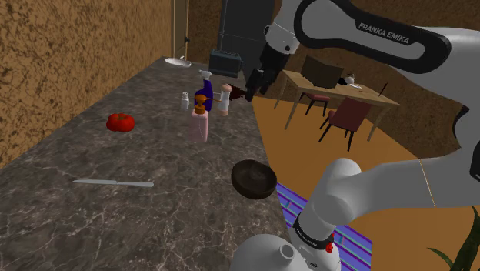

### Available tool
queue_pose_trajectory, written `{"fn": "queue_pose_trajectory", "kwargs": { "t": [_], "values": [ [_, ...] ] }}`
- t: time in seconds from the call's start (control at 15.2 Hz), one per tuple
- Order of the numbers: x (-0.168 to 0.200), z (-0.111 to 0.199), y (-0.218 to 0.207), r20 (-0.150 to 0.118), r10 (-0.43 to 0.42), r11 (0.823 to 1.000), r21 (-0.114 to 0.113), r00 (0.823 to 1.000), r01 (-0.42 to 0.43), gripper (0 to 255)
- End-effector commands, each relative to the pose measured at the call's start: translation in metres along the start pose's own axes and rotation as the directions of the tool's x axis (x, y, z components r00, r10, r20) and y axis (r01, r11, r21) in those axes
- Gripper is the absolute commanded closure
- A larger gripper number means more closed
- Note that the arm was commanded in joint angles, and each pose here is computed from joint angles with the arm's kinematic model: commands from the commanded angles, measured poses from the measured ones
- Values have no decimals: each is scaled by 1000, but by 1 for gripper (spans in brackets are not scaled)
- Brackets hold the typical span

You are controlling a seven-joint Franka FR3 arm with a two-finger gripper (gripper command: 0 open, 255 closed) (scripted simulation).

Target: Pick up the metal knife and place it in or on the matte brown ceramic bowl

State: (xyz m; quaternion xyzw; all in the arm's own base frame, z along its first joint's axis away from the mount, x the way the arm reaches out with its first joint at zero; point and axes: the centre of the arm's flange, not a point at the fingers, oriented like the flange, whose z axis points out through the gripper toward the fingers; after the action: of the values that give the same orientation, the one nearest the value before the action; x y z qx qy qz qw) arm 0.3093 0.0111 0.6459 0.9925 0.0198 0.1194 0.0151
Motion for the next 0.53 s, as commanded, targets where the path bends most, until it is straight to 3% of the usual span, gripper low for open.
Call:
{"fn": "queue_pose_trajectory", "kwargs": {
  "t": [0.0,0.46],
  "values": [
    [0,0,0,0,0,1000,0,1000,0,0],
    [56,57,-48,19,-123,992,20,992,123,0]
  ]
}}
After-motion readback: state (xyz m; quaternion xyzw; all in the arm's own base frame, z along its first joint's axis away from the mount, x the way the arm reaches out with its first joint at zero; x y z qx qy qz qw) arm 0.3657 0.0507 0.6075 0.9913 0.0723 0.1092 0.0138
